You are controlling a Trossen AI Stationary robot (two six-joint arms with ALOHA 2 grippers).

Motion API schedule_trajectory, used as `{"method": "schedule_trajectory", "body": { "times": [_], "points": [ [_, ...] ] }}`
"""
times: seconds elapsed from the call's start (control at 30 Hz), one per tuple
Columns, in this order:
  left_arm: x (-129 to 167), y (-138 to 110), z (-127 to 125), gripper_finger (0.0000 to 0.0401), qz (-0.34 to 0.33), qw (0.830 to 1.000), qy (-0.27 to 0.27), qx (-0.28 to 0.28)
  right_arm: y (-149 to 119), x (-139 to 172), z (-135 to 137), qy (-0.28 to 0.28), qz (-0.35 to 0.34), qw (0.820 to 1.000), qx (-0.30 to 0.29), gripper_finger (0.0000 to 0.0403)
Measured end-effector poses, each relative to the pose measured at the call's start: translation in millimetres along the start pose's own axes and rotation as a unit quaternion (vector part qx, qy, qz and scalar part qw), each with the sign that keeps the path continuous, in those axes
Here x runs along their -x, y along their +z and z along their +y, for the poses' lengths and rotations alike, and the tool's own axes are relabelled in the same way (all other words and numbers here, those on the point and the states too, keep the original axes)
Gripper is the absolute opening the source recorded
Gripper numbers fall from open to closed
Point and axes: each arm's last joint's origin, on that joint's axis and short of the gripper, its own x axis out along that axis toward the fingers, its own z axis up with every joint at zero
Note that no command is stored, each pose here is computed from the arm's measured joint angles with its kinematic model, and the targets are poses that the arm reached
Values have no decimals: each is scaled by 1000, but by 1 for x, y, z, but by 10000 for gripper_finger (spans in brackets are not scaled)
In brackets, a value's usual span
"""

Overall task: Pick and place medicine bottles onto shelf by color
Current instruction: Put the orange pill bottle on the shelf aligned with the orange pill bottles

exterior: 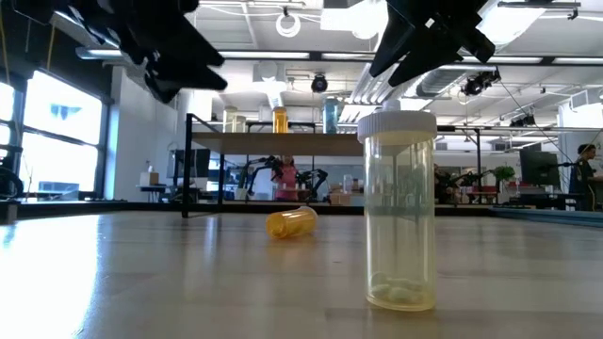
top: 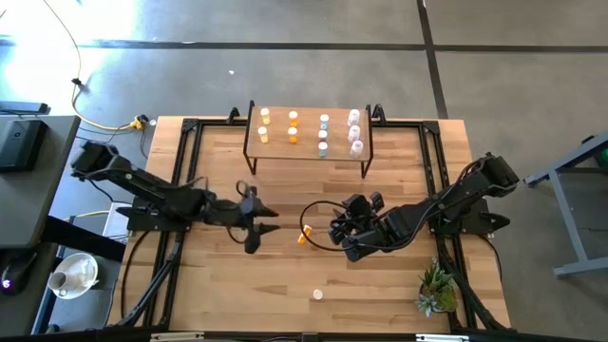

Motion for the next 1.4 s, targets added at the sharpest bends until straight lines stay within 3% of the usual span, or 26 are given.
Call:
{"method": "schedule_trajectory", "body": {
  "times": [0.27, 0.77, 1.03, 1.4],
  "points": [
    [-29, -24, -13, 181, 24, 999, 40, 7, 0, 0, 0, 0, 0, 1000, 1, 156],
    [-81, -58, -20, 181, 2, 999, 42, 31, 0, 0, 1, 3, -1, 1000, -6, 156],
    [-111, -55, -28, 181, 48, 997, 63, -17, 0, 0, 1, 4, -2, 1000, -7, 156],
    [-134, -53, -19, 181, 90, 991, 97, -7, 1, 0, 1, 6, 1, 1000, -7, 156]
  ]
}}
